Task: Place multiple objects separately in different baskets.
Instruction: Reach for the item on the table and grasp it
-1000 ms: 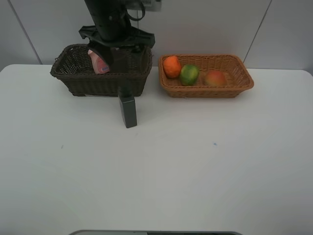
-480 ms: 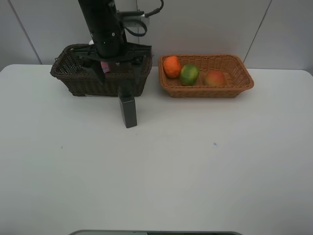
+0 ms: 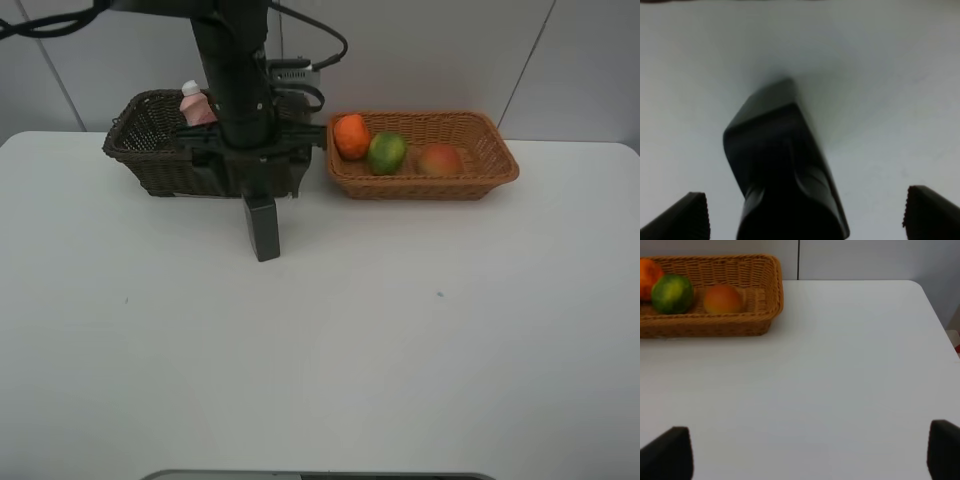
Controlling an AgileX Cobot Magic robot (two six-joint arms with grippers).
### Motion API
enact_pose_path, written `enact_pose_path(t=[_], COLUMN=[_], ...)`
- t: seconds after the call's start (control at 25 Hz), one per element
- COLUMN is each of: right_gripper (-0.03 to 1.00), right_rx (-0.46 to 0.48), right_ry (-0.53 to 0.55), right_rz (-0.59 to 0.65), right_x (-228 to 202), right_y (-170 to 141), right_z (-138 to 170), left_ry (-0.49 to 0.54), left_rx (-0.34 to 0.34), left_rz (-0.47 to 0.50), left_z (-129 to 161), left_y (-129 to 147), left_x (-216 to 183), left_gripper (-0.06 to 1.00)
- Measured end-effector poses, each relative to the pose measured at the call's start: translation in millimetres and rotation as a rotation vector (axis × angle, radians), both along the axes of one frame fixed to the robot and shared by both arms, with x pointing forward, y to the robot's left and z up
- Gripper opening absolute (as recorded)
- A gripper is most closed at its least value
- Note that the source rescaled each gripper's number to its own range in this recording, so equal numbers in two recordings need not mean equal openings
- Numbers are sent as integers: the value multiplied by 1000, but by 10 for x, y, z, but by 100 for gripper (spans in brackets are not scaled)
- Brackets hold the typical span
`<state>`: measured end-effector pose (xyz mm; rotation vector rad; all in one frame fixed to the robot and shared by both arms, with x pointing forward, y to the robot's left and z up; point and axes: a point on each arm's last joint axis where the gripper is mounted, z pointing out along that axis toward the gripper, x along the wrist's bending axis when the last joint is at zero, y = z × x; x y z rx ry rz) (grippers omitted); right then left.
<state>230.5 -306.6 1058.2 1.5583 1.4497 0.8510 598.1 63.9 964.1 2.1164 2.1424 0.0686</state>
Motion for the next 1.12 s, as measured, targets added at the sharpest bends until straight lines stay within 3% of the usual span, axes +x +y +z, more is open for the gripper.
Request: enact_pose_path(t=[0.76, 0.92, 1.12], right_gripper=[96, 96, 96], right_rx=[0, 0, 0], right_ry=[0, 0, 0], right_rz=[0, 0, 0], right_x=[0, 0, 0], right_y=[0, 0, 0], right_z=[0, 0, 0], left_ry=[-16, -23, -18], left_rx=[-31, -36, -39], left_rz=[53, 56, 72], left_z=[-297, -295, -349], left_y=[-17, -11, 47], left_x=[-36, -23, -14], left_gripper=[97, 91, 75])
